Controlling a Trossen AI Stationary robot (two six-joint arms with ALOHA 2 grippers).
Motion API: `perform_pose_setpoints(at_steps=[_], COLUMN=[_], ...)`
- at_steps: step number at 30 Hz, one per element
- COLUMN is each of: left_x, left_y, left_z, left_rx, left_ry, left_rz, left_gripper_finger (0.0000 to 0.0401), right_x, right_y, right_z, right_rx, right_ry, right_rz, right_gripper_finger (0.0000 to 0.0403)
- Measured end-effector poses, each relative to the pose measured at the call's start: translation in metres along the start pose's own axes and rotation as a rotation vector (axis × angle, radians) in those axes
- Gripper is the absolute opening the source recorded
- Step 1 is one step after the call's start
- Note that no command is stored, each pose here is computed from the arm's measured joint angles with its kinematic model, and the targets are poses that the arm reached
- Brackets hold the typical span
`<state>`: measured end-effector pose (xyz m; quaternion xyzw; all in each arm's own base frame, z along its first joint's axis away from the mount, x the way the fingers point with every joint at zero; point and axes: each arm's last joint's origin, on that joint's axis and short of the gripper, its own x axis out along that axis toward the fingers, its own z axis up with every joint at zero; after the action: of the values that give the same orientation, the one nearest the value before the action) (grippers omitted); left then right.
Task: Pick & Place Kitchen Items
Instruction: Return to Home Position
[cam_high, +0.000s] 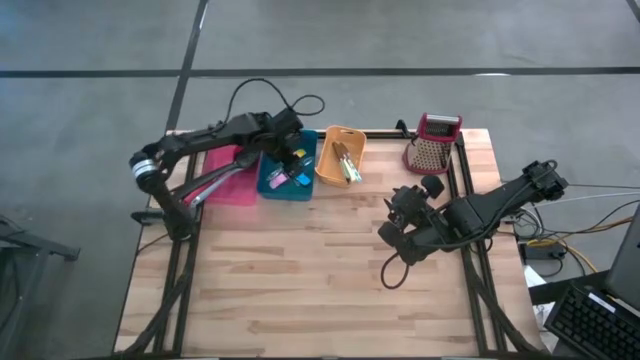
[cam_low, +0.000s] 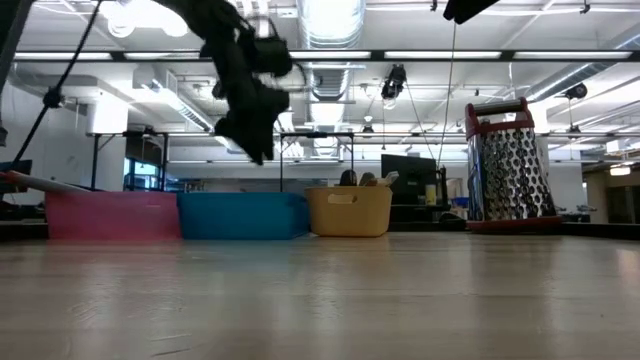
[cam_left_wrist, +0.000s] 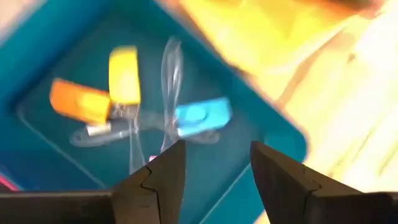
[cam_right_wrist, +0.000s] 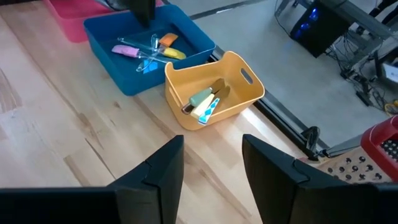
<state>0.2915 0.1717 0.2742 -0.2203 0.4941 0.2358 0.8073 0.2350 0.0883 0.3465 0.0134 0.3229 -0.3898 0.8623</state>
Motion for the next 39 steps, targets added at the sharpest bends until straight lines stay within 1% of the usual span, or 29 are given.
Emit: perform_pose_setpoints(at_steps=[2,5,8,10,14,18,20,23,26,28,30,32,34,37,39], left_x=[-0.018,-0.048,-0.078,-0.097,-0.130,-0.149,-0.150,-0.144,-0.130,-0.117,-0.105,-0.098,-0.095,-0.096,-0.100], left_y=[-0.012,-0.035,-0.059,-0.075,-0.104,-0.121,-0.125,-0.128,-0.129,-0.130,-0.127,-0.121,-0.111,-0.093,-0.081], left_z=[-0.001,-0.009,-0.023,-0.036,-0.063,-0.090,-0.104,-0.123,-0.143,-0.156,-0.171,-0.185,-0.197,-0.210,-0.218], left_rx=[0.040,0.111,0.176,0.218,0.299,0.345,0.379,0.417,0.488,0.530,0.585,0.615,0.625,0.620,0.637], left_ry=[-0.065,-0.173,-0.298,-0.379,-0.527,-0.640,-0.655,-0.695,-0.737,-0.762,-0.768,-0.768,-0.773,-0.804,-0.833], left_rz=[0.023,0.078,0.106,0.106,0.081,-0.004,-0.025,-0.012,-0.009,-0.050,-0.068,-0.081,-0.092,-0.114,-0.160], left_gripper_finger=[0.0181,0.0181,0.0181,0.0181,0.0181,0.0181,0.0181,0.0181,0.0181,0.0181,0.0178,0.0168,0.0152,0.0116,0.0086], right_x=[0.000,0.000,0.000,0.000,0.000,0.001,0.003,0.008,0.018,0.027,0.037,0.043,0.046,0.044,0.041], right_y=[0.000,0.000,0.000,0.000,0.005,0.015,0.020,0.030,0.041,0.047,0.048,0.040,0.028,0.005,-0.010], right_z=[0.000,0.000,0.001,0.002,0.005,0.010,0.011,0.009,0.003,-0.004,-0.012,-0.019,-0.027,-0.041,-0.050], right_rx=[-0.014,-0.016,-0.017,-0.012,-0.019,-0.070,-0.100,-0.152,-0.204,-0.265,-0.317,-0.320,-0.291,-0.224,-0.173], right_ry=[0.000,-0.002,-0.022,-0.037,-0.072,-0.120,-0.143,-0.178,-0.186,-0.181,-0.158,-0.140,-0.132,-0.147,-0.181], right_rz=[0.000,0.000,-0.012,-0.017,0.000,0.051,0.079,0.118,0.199,0.260,0.281,0.269,0.261,0.273,0.303], right_gripper_finger=[0.0156,0.0145,0.0126,0.0110,0.0073,0.0032,0.0015,0.0009,0.0008,0.0008,0.0008,0.0008,0.0008,0.0008,0.0008])
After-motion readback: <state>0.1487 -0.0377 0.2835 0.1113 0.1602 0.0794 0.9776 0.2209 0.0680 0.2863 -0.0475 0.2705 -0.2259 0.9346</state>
